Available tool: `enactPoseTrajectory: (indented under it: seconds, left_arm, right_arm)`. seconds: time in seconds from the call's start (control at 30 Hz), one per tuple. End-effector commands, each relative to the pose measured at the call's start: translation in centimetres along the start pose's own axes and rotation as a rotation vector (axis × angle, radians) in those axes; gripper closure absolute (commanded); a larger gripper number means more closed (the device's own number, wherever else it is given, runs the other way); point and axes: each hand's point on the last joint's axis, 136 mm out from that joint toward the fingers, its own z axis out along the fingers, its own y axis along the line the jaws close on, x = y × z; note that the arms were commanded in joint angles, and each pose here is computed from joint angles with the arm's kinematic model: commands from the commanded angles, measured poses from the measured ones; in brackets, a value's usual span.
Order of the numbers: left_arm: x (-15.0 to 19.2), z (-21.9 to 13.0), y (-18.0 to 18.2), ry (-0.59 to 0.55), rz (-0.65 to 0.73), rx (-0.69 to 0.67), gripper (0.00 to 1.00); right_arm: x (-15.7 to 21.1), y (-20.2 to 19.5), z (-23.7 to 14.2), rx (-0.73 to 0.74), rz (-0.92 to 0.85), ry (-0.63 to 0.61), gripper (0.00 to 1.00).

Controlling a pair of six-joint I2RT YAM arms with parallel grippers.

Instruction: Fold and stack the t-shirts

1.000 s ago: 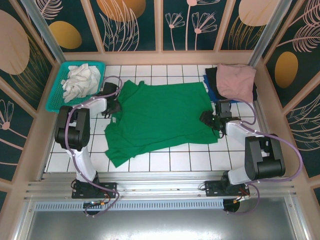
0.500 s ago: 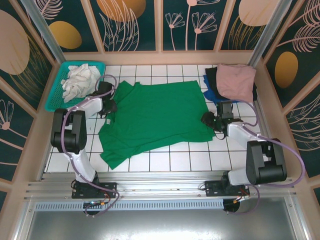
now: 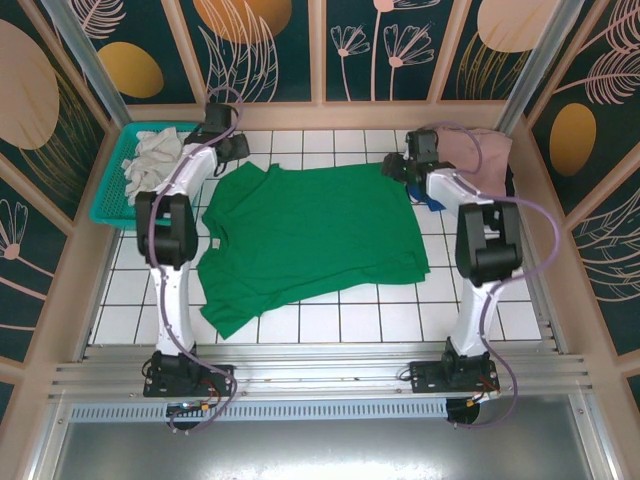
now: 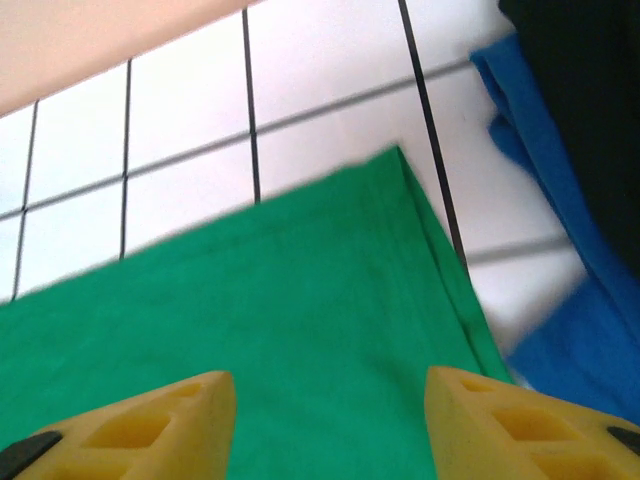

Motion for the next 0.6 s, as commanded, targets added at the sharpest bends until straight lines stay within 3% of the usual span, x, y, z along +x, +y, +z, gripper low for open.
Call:
enactPoseTrajectory:
  seconds: [0.0, 0.17, 0.33, 0.47, 0.57]
  left_arm:
    - [2.4, 4.3, 0.5, 0.096, 0.025, -0.033, 0.47]
    - [3.2, 7.6, 0.4, 0.100, 0.022, -0.028, 0.43]
    - [5.4, 9.1, 1.1, 0.132, 0.005, -0.043, 0.45]
    - [6.0, 9.5, 0.6, 0.149, -0.008, -0.011, 0.52]
    - [6.2, 9.5, 0.2, 0.159, -0.011, 0.013, 0.74]
  right_arm:
    - [-1.9, -0.6, 2.8, 0.059, -0.078, 0.000, 0.46]
    - [-3.4, -1.0, 7.3, 0.081, -0.107, 0.024, 0.44]
    - [-3.0, -1.9, 10.3, 0.103, -0.105, 0.054, 0.42]
    - [-1.8, -2.6, 11.7, 0.095, -0.076, 0.088, 0.42]
    - [-0.9, -3.2, 12.2, 0.111, -0.065, 0.108, 0.42]
